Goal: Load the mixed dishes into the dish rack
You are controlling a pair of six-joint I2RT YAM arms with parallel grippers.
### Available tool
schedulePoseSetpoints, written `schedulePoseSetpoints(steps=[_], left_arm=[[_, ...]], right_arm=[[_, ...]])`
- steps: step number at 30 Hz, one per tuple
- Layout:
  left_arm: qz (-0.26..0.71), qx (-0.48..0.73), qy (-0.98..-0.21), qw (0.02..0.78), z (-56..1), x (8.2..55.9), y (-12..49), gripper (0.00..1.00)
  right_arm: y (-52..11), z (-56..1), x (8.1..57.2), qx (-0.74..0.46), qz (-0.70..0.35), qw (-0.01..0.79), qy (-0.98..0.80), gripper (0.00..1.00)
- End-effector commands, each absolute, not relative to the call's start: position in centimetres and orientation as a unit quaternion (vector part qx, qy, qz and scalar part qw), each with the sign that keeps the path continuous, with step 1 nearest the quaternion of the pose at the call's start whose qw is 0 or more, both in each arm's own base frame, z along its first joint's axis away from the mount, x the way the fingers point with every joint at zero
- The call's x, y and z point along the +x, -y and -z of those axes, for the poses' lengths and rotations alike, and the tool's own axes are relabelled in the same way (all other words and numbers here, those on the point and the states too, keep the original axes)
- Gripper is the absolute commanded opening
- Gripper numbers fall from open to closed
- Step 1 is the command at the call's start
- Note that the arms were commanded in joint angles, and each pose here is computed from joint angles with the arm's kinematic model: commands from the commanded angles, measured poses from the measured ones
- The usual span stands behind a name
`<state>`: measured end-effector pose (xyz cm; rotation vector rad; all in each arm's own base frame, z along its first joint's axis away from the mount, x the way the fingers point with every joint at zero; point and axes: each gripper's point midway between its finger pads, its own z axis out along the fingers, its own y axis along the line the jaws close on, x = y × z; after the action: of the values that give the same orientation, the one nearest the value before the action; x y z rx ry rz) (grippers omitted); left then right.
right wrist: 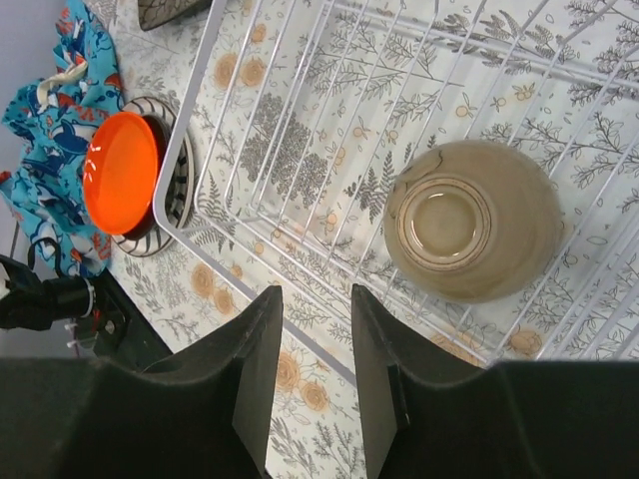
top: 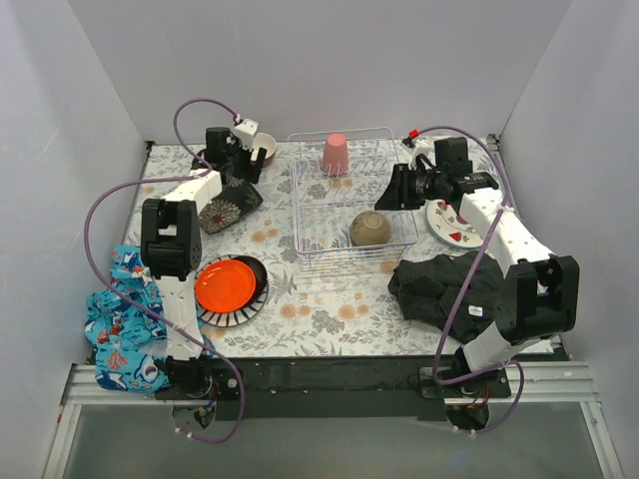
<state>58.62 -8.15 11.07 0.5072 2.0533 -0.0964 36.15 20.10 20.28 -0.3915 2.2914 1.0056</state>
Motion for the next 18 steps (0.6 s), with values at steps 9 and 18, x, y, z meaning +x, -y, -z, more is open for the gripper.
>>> schedulePoseSetpoints(steps=[9,18], left_arm=[[0.029,0.301,-0.777,0.552,-12.2,64.7,12.0,0.83],[0.008,0.358,-0.774,0.522,-10.0,64.4,13.0,0.57]], right_arm=[[-18.7,-18.8,33.6,-0.171,-0.343,0.303,-0.872,0.44],[-18.6,-18.5,34.8,-0.17,-0.335,0.307,-0.874,0.46]])
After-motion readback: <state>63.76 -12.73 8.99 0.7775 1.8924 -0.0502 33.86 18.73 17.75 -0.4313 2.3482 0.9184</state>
